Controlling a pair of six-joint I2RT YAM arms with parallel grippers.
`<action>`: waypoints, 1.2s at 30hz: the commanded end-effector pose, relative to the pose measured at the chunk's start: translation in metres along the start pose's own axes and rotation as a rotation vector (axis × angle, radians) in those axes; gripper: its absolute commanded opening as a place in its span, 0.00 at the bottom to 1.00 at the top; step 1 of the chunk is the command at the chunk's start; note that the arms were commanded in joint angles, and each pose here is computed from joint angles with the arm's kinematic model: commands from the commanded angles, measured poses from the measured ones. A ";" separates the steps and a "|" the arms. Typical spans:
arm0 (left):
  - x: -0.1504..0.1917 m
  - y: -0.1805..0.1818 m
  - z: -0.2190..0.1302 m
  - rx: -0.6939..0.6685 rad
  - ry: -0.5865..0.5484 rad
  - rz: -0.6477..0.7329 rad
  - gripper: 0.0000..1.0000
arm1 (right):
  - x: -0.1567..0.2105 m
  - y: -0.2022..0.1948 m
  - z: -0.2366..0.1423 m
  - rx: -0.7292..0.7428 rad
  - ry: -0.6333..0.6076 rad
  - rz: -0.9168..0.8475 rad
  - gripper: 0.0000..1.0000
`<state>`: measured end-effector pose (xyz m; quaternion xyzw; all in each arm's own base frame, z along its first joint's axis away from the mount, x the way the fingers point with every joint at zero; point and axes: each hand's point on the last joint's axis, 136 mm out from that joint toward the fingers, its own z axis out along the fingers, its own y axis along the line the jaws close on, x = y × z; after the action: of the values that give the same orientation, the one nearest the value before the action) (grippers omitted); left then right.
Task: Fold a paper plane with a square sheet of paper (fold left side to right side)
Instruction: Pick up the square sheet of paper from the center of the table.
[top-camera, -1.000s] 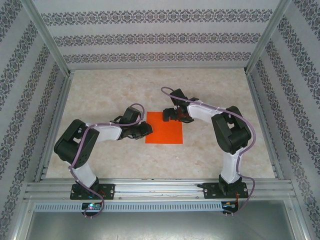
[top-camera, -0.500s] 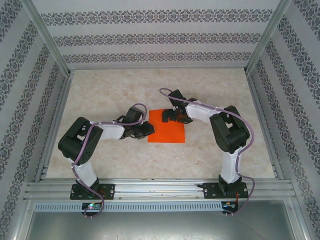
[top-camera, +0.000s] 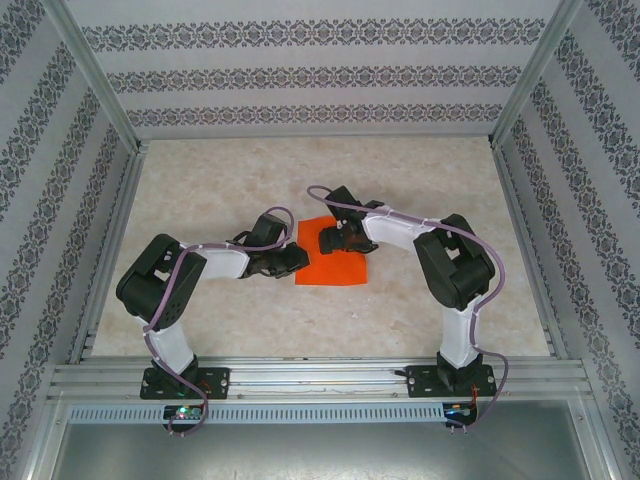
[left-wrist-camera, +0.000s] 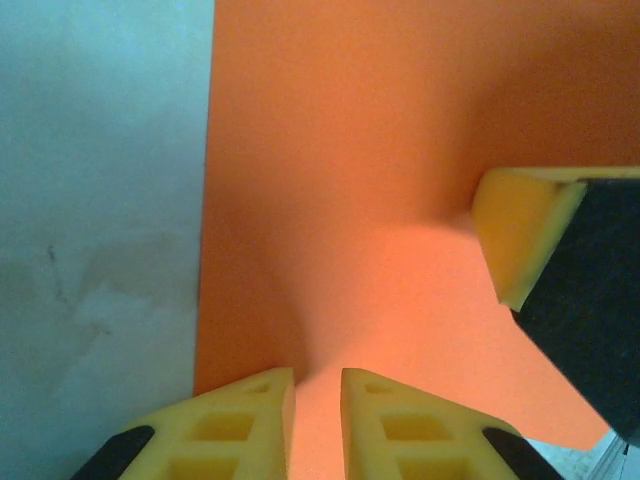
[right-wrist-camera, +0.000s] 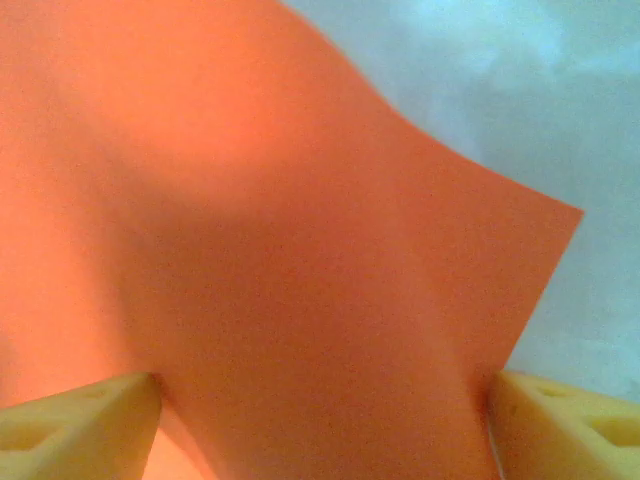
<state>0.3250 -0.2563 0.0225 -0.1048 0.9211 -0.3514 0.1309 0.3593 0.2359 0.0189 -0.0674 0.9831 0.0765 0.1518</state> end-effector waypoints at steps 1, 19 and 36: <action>0.010 0.008 0.007 -0.031 0.021 -0.011 0.21 | 0.021 0.015 -0.005 -0.045 0.084 -0.016 0.74; -0.022 -0.022 -0.079 0.052 -0.195 0.121 0.60 | 0.010 0.047 -0.050 -0.540 0.032 0.034 0.31; -0.001 -0.115 -0.237 0.564 -0.391 0.580 1.00 | 0.002 0.054 -0.221 -1.015 -0.326 -0.245 0.28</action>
<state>0.2771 -0.1828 0.2365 0.0533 0.7822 -0.4797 0.3940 0.3048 0.2482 0.2011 -0.1784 0.8183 0.4923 0.2372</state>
